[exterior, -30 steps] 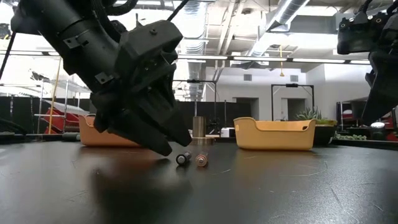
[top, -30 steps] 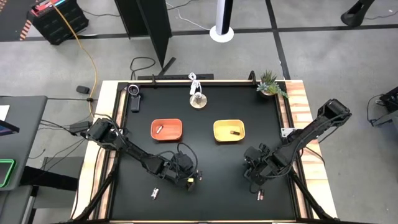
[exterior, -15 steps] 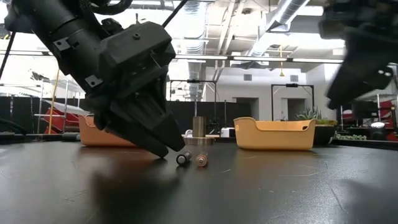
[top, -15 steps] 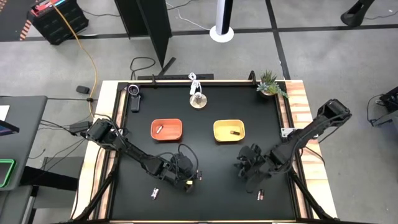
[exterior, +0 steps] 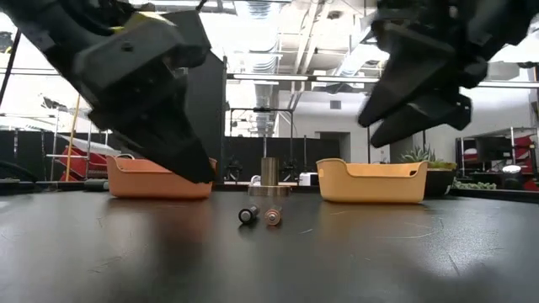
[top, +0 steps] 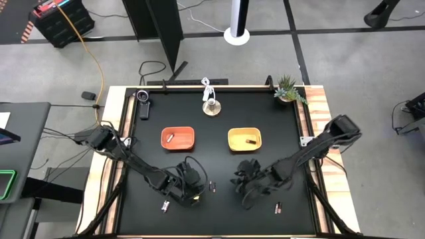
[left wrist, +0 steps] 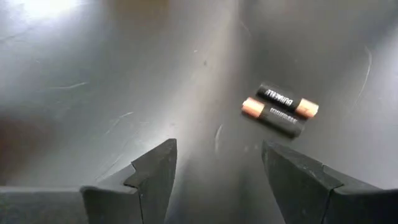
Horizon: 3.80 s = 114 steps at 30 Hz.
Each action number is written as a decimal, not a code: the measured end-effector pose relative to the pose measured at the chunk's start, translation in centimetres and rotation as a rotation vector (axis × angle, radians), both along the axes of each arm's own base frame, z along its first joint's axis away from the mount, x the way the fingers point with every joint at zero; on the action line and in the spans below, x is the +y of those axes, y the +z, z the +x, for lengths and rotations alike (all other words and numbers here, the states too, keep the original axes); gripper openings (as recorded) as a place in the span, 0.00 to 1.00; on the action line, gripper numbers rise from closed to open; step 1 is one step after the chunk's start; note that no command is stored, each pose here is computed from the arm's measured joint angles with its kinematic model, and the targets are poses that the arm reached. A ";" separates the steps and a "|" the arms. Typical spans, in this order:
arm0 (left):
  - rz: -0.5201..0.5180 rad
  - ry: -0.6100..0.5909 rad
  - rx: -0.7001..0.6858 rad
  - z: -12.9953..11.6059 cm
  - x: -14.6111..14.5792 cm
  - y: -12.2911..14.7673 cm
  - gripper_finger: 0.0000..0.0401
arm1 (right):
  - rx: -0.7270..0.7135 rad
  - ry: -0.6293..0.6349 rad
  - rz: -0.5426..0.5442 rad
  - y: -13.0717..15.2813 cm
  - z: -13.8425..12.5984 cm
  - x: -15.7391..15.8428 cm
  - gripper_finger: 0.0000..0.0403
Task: Sort batteries
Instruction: Put the black battery into the yellow bin
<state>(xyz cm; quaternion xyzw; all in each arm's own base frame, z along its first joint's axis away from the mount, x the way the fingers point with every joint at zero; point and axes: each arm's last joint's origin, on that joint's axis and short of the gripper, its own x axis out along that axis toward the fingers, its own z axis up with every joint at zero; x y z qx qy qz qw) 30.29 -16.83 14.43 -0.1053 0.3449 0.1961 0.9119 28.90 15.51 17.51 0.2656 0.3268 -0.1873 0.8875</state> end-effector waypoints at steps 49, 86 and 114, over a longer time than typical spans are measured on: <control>0.068 -0.086 -0.092 -13.0 1.8 1.4 0.58 | 0.341 -0.364 0.076 -2.2 11.3 3.4 0.54; 0.067 -0.088 -0.091 -12.9 1.7 1.4 0.58 | 0.361 -0.345 0.019 -2.9 10.8 4.0 0.54; 0.068 -0.090 -0.089 -12.9 1.7 1.4 0.58 | 0.548 -0.296 0.024 -3.9 8.8 4.4 0.11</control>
